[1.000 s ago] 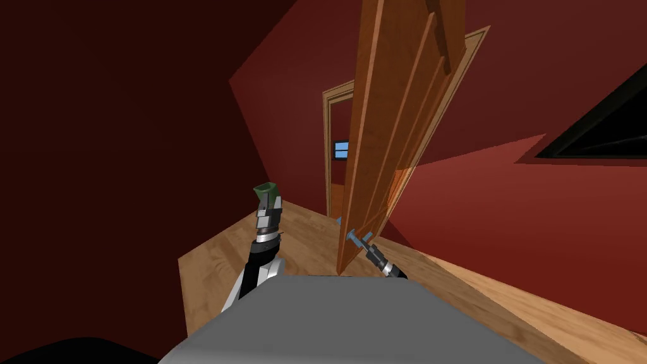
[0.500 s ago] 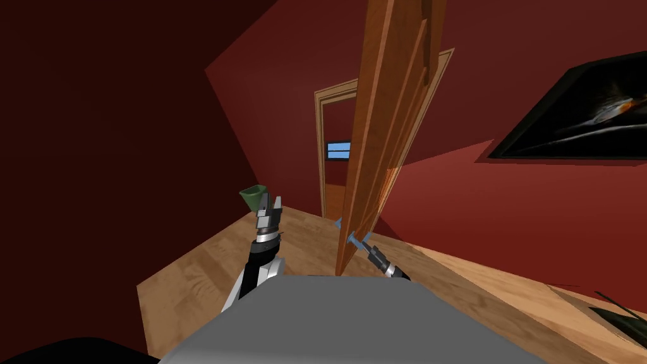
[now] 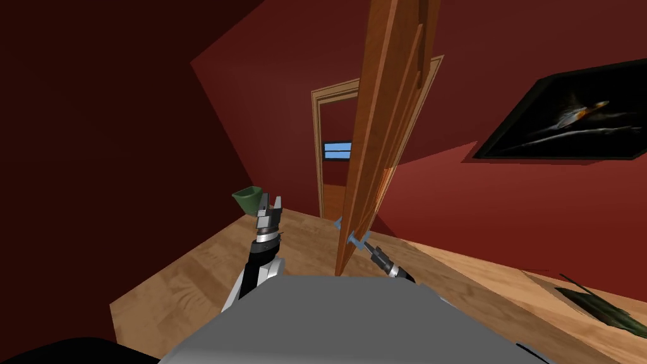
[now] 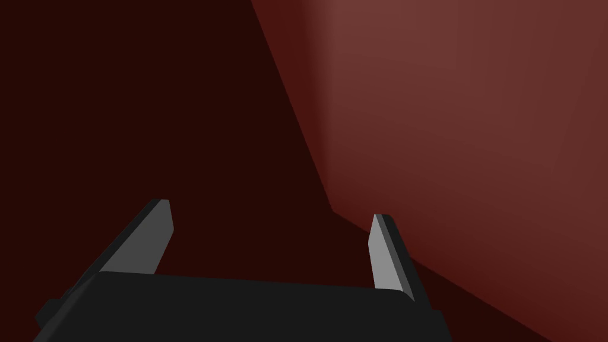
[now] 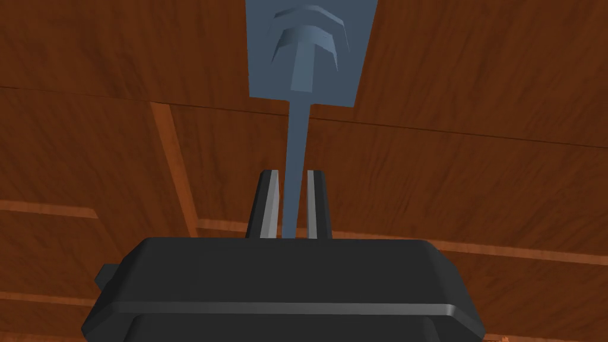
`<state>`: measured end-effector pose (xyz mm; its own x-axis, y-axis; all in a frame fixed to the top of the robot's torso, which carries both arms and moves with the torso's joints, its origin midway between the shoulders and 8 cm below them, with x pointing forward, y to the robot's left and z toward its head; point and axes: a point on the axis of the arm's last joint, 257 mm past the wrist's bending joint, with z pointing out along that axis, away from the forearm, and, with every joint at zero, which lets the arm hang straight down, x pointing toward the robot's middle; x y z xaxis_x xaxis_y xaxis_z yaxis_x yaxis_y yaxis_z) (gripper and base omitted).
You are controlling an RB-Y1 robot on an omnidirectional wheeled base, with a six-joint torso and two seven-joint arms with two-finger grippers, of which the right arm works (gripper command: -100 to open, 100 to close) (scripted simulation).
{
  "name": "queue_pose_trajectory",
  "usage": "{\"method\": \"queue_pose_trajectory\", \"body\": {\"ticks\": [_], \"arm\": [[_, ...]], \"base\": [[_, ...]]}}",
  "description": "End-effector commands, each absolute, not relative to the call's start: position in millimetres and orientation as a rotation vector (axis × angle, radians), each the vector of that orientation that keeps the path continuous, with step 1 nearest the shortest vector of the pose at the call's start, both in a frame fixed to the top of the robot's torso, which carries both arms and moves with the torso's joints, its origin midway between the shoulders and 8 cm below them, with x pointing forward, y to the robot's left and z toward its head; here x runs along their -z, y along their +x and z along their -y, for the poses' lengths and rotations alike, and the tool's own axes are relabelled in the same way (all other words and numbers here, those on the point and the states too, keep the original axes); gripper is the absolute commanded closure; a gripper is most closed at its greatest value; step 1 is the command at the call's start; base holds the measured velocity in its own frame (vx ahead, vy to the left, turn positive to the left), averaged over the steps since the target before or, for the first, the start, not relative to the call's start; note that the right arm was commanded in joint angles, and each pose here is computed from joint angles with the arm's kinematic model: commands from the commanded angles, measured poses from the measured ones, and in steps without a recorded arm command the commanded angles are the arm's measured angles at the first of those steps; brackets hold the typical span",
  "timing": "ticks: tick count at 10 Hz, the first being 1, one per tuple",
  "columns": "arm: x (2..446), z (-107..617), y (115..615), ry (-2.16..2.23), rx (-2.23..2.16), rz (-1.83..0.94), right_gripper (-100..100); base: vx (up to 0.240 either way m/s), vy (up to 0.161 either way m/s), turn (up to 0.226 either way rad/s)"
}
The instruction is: Pull the door open
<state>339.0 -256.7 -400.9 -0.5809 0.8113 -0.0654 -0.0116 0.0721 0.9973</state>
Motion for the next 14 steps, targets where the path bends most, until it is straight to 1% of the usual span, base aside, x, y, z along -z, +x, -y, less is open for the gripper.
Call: {"method": "queue_pose_trajectory", "body": {"ticks": [1, 2, 3, 6, 8, 9, 11, 14], "arm": [[406, 273, 330, 0.810, -1.544, -1.717, 100], [406, 276, 328, 0.803, -1.540, -1.723, 100], [402, 267, 329, 0.794, -1.567, -1.716, -100], [402, 254, 319, 0.773, -1.624, -1.736, -100], [400, 247, 312, 0.758, -1.664, -1.747, -100], [399, 244, 308, 0.750, -1.684, -1.751, -100], [396, 239, 300, 0.737, -1.723, -1.759, -100], [393, 234, 292, 0.723, -1.763, -1.765, -100]], "base": [[0.005, 0.025, -0.098], [0.015, -0.037, -0.169], [0.018, 0.009, -0.214], [0.020, 0.063, -0.247], [0.006, -0.004, -0.093], [-0.026, -0.075, 0.001], [-0.069, -0.136, 0.097], [-0.077, -0.197, 0.185]]}}
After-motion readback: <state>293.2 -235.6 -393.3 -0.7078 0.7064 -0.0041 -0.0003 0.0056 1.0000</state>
